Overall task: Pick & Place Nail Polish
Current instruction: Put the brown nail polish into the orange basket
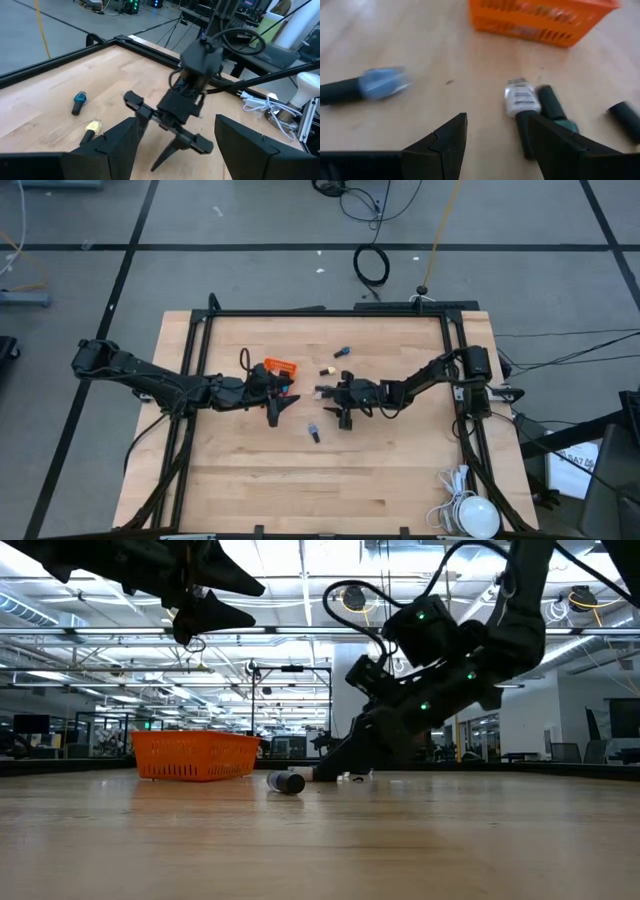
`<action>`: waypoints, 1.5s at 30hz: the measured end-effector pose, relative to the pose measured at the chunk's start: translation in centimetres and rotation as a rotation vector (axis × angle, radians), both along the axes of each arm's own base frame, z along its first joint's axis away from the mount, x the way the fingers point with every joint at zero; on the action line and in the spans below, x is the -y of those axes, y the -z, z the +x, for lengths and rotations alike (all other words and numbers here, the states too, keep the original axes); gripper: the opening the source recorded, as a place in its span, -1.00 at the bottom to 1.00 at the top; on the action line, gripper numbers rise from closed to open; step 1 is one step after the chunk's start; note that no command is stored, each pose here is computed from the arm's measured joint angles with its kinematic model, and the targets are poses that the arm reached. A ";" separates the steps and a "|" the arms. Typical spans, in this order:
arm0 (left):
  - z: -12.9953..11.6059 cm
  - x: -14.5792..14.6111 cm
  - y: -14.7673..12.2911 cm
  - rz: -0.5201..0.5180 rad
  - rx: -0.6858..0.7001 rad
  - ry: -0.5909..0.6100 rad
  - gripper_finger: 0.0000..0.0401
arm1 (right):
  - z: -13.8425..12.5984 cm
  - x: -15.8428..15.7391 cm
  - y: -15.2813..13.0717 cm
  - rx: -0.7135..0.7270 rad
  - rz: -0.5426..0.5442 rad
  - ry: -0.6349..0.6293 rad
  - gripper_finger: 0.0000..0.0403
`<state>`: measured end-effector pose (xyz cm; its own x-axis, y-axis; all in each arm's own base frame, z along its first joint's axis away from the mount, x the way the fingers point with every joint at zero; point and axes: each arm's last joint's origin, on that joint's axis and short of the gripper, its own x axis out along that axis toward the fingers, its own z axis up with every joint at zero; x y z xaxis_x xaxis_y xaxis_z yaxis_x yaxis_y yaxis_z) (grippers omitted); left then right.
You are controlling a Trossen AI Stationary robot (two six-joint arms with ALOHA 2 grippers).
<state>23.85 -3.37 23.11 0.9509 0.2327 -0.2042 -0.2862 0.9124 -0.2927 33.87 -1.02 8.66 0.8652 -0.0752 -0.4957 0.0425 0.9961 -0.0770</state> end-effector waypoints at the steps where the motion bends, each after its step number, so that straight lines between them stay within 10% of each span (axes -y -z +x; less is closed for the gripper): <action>1: 0.0 0.0 0.0 0.000 0.000 0.000 0.27 | 0.0 0.1 0.1 -0.003 0.003 0.003 -0.02; 29: -0.1 0.0 0.2 0.007 -0.022 -0.006 0.27 | -0.7 -4.2 -1.7 -0.035 -0.058 -0.131 -0.03; 36: -0.1 0.0 0.2 -0.002 -0.020 -0.009 0.27 | -0.5 -3.1 -3.0 0.004 -0.204 -0.077 -0.03; 45: -0.1 0.0 0.2 -0.005 -0.019 -0.010 0.27 | -0.6 -0.3 -2.6 -0.032 -0.121 -0.173 -0.03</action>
<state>23.78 -3.34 22.89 0.9444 0.2407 -0.2239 -0.3006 0.9081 -0.2917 33.22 -0.77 11.21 0.8543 0.0125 -0.5196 -0.1329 0.9717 -0.1951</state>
